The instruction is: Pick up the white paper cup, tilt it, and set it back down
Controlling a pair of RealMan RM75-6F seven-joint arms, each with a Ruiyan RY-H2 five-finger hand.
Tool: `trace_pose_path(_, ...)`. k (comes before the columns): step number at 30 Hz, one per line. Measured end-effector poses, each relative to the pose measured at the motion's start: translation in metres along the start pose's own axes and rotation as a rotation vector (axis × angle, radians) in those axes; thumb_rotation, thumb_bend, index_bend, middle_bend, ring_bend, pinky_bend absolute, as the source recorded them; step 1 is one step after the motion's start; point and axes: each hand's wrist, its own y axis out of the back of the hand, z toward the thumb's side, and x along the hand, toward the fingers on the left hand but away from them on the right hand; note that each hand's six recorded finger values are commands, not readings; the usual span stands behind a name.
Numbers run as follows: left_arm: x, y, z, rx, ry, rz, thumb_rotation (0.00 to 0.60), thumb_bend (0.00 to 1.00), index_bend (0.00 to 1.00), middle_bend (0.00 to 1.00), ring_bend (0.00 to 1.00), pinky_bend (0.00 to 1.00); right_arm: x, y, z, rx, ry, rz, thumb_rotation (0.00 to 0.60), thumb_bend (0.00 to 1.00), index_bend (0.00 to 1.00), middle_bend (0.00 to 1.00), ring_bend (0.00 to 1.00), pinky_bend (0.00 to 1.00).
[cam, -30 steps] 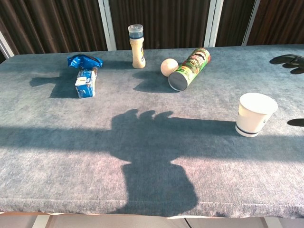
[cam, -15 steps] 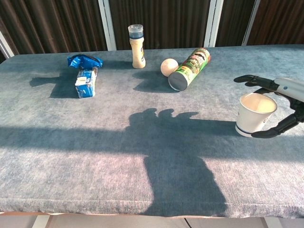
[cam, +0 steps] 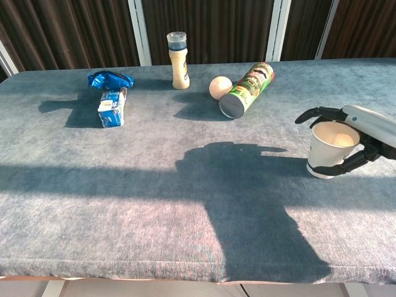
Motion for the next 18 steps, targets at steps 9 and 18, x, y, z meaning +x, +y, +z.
trace_pose_path(9, 0.000, 0.000, 0.000, -0.003, -0.001, 0.000, 0.600, 0.36, 0.29, 0.14, 0.15, 0.24, -0.001, 0.005, 0.003, 0.065, 0.020, -0.073, 0.600, 0.58, 0.59, 0.44, 0.46, 0.60)
trace_pose_path(18, 0.000, -0.001, 0.001, -0.002, -0.005, -0.004, 0.600, 0.36, 0.29, 0.14, 0.15, 0.24, 0.006, 0.021, 0.017, 0.311, 0.065, -0.108, 0.600, 0.58, 0.59, 0.44, 0.47, 0.60)
